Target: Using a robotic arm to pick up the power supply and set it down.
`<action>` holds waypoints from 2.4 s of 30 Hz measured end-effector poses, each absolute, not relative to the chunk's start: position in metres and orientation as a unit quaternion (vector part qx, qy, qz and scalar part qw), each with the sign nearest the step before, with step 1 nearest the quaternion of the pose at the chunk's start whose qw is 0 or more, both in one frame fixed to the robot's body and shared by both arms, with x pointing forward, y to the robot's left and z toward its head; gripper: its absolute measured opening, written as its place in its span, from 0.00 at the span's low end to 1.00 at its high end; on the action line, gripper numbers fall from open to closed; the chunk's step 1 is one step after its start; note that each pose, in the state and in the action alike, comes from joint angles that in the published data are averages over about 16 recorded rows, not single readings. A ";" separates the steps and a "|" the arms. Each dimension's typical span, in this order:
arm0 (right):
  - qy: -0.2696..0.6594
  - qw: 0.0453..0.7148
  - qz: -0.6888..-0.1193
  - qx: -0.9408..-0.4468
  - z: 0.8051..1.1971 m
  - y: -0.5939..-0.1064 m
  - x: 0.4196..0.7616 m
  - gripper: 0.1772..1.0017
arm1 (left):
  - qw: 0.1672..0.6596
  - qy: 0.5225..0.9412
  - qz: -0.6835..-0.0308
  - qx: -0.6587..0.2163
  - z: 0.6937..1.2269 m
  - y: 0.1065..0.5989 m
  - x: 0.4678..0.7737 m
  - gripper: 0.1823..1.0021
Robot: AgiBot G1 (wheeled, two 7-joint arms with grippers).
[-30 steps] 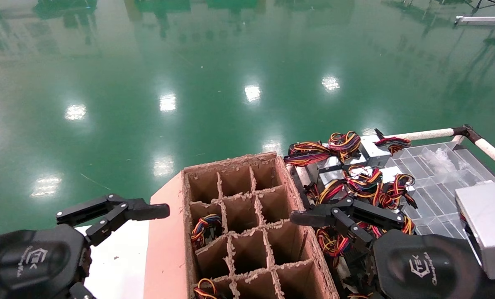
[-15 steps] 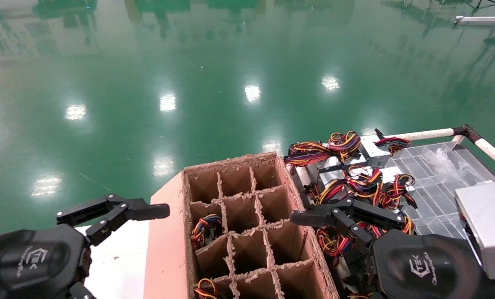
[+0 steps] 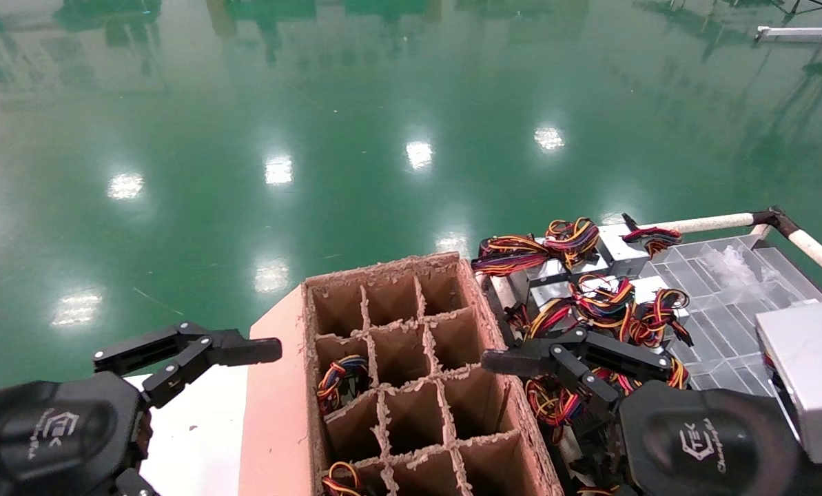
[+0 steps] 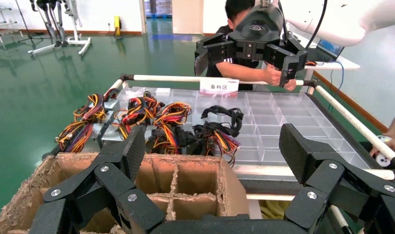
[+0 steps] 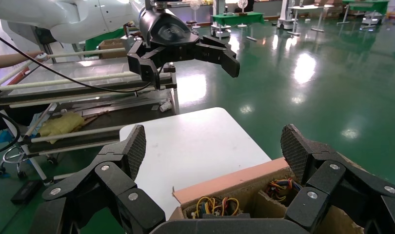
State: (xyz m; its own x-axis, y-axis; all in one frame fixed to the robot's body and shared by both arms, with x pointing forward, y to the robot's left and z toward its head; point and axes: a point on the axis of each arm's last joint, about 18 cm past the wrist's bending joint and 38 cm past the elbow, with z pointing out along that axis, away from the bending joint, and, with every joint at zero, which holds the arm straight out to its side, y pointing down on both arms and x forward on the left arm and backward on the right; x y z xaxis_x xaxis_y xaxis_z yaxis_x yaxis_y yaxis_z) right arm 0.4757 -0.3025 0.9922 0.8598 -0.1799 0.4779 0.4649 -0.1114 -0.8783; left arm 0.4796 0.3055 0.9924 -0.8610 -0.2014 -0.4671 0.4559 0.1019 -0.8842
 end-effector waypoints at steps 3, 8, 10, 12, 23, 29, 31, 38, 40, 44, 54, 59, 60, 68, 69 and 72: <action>-0.101 0.659 -0.245 -0.704 0.992 -0.303 0.476 1.00 | 0.248 0.700 -0.664 0.091 0.992 0.306 0.480 1.00; -0.101 0.659 -0.245 -0.704 0.992 -0.303 0.476 1.00 | 0.248 0.700 -0.664 0.091 0.992 0.306 0.480 1.00; -0.101 0.659 -0.245 -0.704 0.992 -0.303 0.476 1.00 | 0.248 0.700 -0.664 0.091 0.992 0.306 0.480 1.00; -0.101 0.659 -0.245 -0.704 0.992 -0.303 0.476 1.00 | 0.248 0.700 -0.664 0.091 0.992 0.306 0.480 1.00; -0.101 0.659 -0.245 -0.704 0.992 -0.303 0.476 1.00 | 0.248 0.700 -0.664 0.091 0.992 0.306 0.480 1.00; -0.101 0.659 -0.245 -0.704 0.992 -0.303 0.476 1.00 | 0.248 0.700 -0.664 0.091 0.992 0.306 0.480 1.00; -0.101 0.659 -0.245 -0.704 0.992 -0.303 0.476 1.00 | 0.248 0.700 -0.664 0.091 0.992 0.306 0.480 1.00; -0.101 0.659 -0.245 -0.704 0.992 -0.303 0.476 1.00 | 0.248 0.700 -0.664 0.091 0.992 0.306 0.480 1.00; -0.101 0.659 -0.245 -0.704 0.992 -0.303 0.476 1.00 | 0.248 0.700 -0.664 0.091 0.992 0.306 0.480 1.00; -0.101 0.659 -0.245 -0.704 0.992 -0.303 0.476 1.00 | 0.248 0.700 -0.664 0.091 0.992 0.306 0.480 1.00; -0.101 0.659 -0.245 -0.704 0.992 -0.303 0.476 1.00 | 0.248 0.700 -0.664 0.091 0.992 0.306 0.480 1.00; -0.101 0.659 -0.245 -0.704 0.992 -0.303 0.476 1.00 | 0.248 0.700 -0.664 0.091 0.992 0.306 0.480 1.00; -0.101 0.659 -0.245 -0.704 0.992 -0.303 0.476 1.00 | 0.248 0.700 -0.664 0.091 0.992 0.306 0.480 1.00; -0.101 0.659 -0.245 -0.704 0.992 -0.303 0.476 1.00 | 0.248 0.700 -0.664 0.091 0.992 0.306 0.480 1.00; -0.101 0.659 -0.245 -0.704 0.992 -0.303 0.476 1.00 | 0.248 0.700 -0.664 0.091 0.992 0.306 0.480 1.00; -0.101 0.659 -0.245 -0.704 0.992 -0.303 0.476 1.00 | 0.248 0.700 -0.664 0.091 0.992 0.306 0.480 1.00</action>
State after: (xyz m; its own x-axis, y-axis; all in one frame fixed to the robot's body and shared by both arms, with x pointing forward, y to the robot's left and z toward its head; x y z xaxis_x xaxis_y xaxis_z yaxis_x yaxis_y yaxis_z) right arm 0.4757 -0.3025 0.9922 0.8598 -0.1799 0.4779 0.4649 -0.1114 -0.8783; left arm 0.4796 0.3055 0.9924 -0.8610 -0.2015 -0.4671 0.4559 0.1019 -0.8842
